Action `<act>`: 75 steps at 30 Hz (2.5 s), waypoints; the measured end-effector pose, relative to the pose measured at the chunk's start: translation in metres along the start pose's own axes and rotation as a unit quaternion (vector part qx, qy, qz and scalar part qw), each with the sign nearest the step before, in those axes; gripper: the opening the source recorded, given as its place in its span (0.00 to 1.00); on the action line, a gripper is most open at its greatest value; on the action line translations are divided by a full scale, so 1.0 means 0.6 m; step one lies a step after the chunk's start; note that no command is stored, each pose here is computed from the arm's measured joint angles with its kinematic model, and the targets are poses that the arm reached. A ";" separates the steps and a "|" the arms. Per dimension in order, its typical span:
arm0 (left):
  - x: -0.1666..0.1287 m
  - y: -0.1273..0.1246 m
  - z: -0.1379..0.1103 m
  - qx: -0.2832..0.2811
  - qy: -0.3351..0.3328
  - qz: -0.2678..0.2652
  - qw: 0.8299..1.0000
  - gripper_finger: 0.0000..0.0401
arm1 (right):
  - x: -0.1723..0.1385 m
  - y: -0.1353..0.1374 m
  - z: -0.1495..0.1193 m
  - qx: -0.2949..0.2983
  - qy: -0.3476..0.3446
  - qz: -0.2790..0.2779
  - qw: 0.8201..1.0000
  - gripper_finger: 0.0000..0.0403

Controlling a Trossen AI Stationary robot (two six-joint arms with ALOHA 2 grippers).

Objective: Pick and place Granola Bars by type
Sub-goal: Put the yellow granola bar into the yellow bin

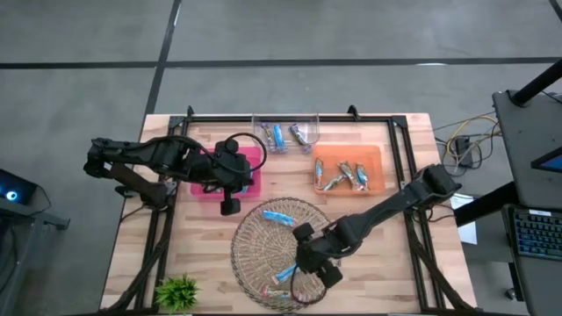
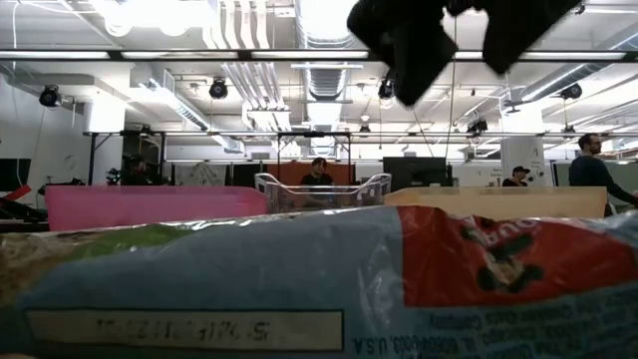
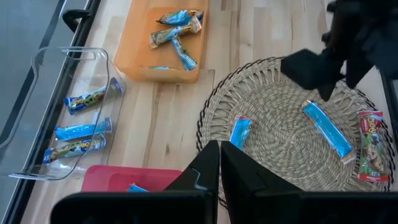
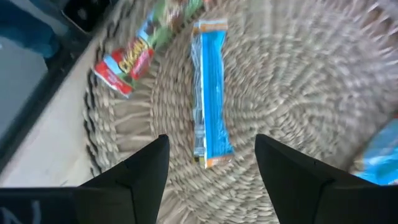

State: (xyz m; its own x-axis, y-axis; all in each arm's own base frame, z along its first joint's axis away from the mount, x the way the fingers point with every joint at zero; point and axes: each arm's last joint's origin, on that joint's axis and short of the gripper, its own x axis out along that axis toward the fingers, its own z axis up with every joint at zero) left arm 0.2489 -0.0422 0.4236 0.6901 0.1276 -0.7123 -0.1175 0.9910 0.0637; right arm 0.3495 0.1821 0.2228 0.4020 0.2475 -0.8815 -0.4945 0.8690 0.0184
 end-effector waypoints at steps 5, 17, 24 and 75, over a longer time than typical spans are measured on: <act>0.000 0.000 0.000 -0.001 0.000 0.000 1.000 0.00 | 0.029 -0.003 0.007 -0.002 0.015 -0.001 1.000 0.56; 0.000 0.000 0.000 -0.002 0.000 0.000 1.000 0.00 | 0.087 -0.011 0.017 -0.024 0.089 0.002 0.996 0.56; 0.000 0.000 0.000 -0.005 0.000 0.000 1.000 0.00 | 0.095 -0.010 0.017 -0.023 0.101 0.002 0.995 0.56; 0.001 0.000 0.000 -0.013 -0.001 0.000 1.000 0.00 | 0.143 -0.004 -0.004 -0.008 0.112 -0.001 0.994 0.56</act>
State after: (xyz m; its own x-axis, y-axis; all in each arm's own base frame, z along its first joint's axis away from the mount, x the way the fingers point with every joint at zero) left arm 0.2491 -0.0422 0.4234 0.6909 0.1280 -0.7115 -0.1360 0.9896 0.0459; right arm 0.3832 0.2002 0.1459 0.2212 0.1431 -0.9647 -0.5072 0.8618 0.0115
